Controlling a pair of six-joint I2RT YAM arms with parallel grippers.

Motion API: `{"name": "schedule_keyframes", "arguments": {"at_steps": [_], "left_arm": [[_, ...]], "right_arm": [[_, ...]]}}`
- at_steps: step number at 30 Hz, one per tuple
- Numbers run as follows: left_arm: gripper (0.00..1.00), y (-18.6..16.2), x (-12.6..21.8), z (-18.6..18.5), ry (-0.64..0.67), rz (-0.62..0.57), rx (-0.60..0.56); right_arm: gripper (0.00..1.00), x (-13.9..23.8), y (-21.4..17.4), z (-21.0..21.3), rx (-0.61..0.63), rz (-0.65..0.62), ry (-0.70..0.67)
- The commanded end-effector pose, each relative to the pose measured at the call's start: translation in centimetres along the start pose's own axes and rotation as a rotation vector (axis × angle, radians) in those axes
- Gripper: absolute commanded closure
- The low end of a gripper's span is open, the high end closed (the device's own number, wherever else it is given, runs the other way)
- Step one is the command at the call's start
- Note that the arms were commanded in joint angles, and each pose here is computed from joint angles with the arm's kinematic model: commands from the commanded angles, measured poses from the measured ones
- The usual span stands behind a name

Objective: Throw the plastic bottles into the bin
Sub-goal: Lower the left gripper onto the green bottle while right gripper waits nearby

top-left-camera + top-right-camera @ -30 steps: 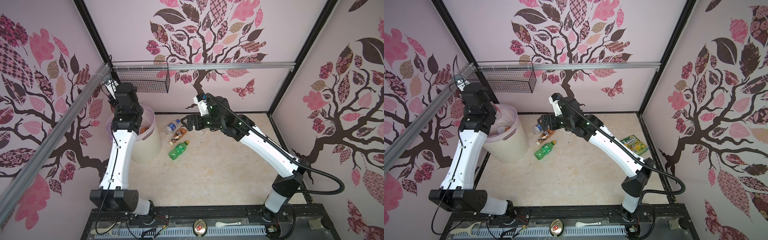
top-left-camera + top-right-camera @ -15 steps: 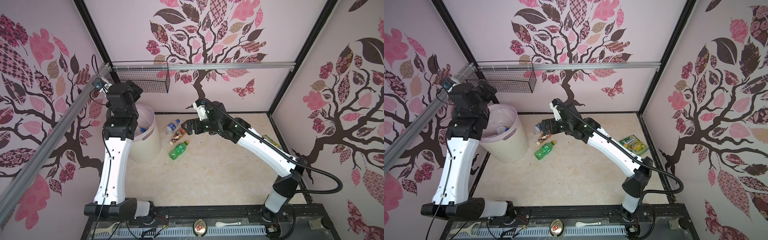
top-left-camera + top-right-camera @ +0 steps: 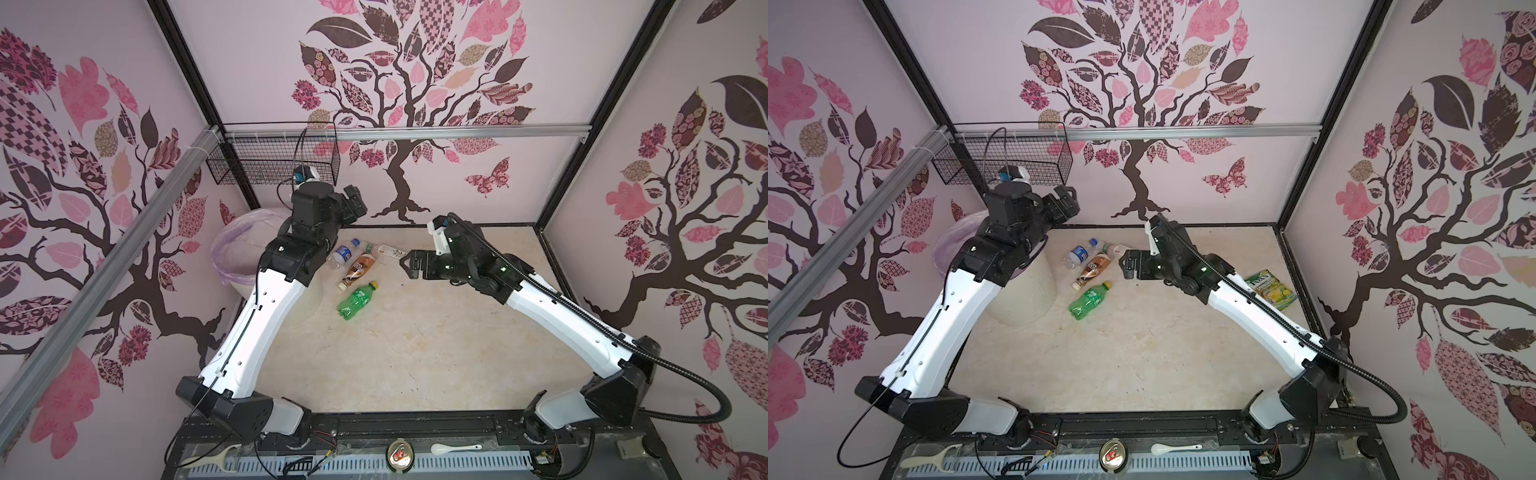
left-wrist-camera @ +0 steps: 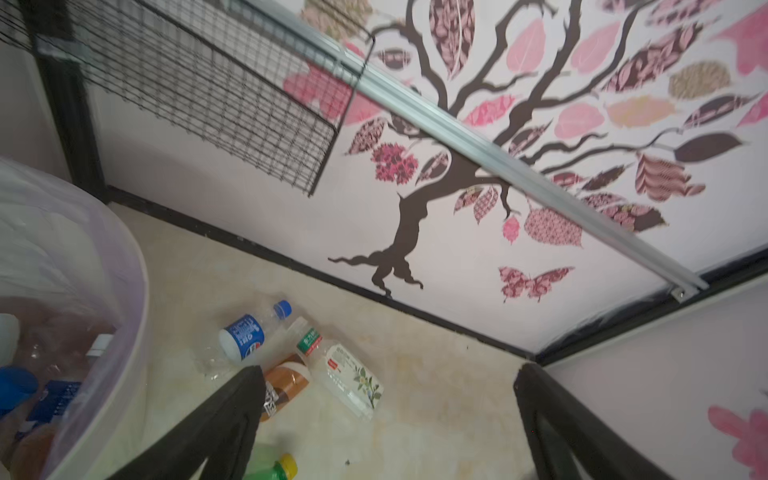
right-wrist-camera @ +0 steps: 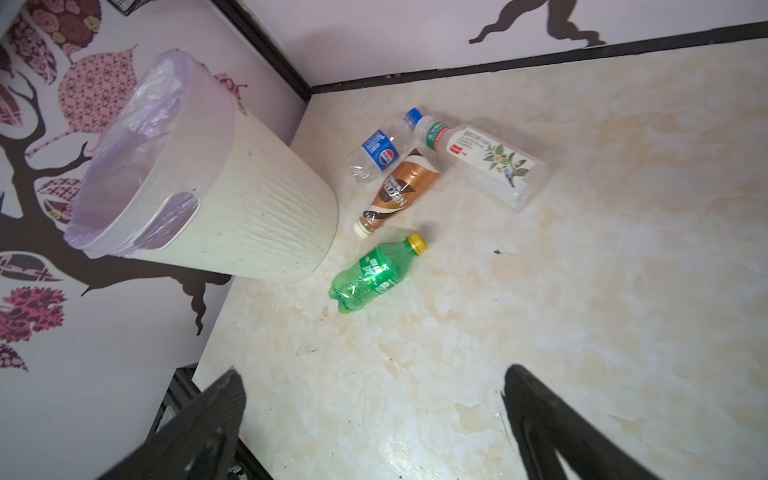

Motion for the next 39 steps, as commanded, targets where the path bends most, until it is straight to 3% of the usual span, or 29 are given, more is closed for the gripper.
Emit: {"name": "schedule_keyframes", "arguments": {"at_steps": [1,15,28,39], "left_arm": [[0.02,-5.6,-2.2,-0.7,-0.044,0.244,-0.106],[0.02,-19.3,-6.3,1.5,0.018,0.809,-0.375],[0.02,-24.2,-9.8,3.7,0.089,0.972,-0.529],[0.02,-26.8,-12.6,7.3,0.101,1.087,-0.500]], "right_arm": [[0.01,2.9,0.2,-0.4,-0.020,-0.058,0.003],[0.01,4.7,-3.0,-4.0,-0.066,-0.012,-0.086],[0.00,1.5,-4.1,-4.3,-0.060,0.086,-0.064],[0.01,-1.0,-4.0,-4.1,-0.024,0.144,-0.069]]}}
Point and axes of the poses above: each gripper's point midway between its finger pads, its own x axis back along the fingers, its own z axis along the line the jaws close on, y = z × x, the point moved 8 cm from there along x, back along the fingers, and after that the axes turned 12 degrees about -x, right-handed, at the moved point
